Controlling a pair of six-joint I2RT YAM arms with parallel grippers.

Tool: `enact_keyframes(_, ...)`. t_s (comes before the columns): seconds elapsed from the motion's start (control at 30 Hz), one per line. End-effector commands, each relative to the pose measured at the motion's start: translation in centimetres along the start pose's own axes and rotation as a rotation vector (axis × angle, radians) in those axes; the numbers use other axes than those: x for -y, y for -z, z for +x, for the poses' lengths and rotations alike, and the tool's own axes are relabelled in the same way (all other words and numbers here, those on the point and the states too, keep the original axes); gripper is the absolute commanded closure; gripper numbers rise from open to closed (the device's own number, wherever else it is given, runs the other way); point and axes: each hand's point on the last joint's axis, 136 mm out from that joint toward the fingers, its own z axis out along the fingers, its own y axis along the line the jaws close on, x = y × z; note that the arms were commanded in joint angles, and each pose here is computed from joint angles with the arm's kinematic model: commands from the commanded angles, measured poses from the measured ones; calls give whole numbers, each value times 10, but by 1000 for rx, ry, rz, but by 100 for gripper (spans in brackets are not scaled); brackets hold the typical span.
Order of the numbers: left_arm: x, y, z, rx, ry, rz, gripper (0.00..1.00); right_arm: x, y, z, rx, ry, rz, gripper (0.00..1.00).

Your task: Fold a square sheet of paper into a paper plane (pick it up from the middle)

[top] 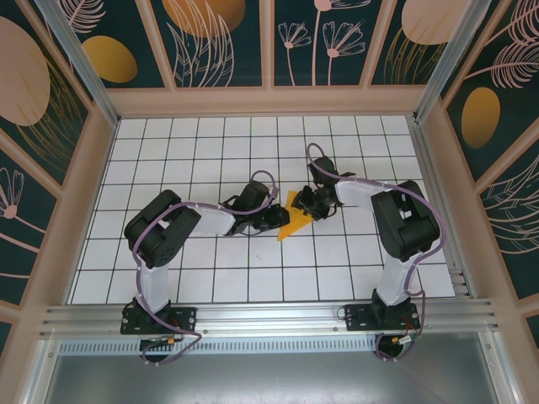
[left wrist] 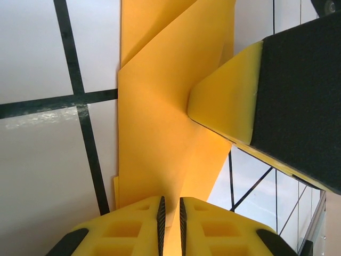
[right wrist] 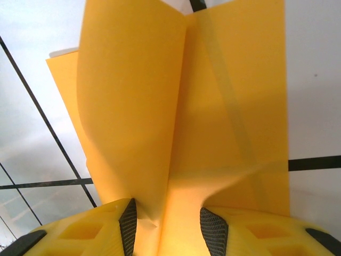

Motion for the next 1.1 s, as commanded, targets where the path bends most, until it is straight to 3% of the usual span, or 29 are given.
enact_keyframes(0.0,-13,-7,6,-28,1,-48,81,133,-52,37,-83,-84,431,55)
enact_keyframes(0.4,-36,-9,16,-64,32,-137,83,101,-43,23,-54,-53,339,55)
enact_keyframes(0.73,-59,-8,26,-98,47,-234,88,-22,34,-31,119,110,-69,52)
enact_keyframes(0.87,-64,-9,30,-111,51,-249,89,-48,63,-35,176,200,-180,52)
enact_keyframes(0.93,-66,-9,31,-115,52,-255,89,-51,66,-31,181,238,-212,55)
enact_keyframes(1.07,-65,-11,30,-121,51,-254,90,-53,56,-14,117,283,-263,73)
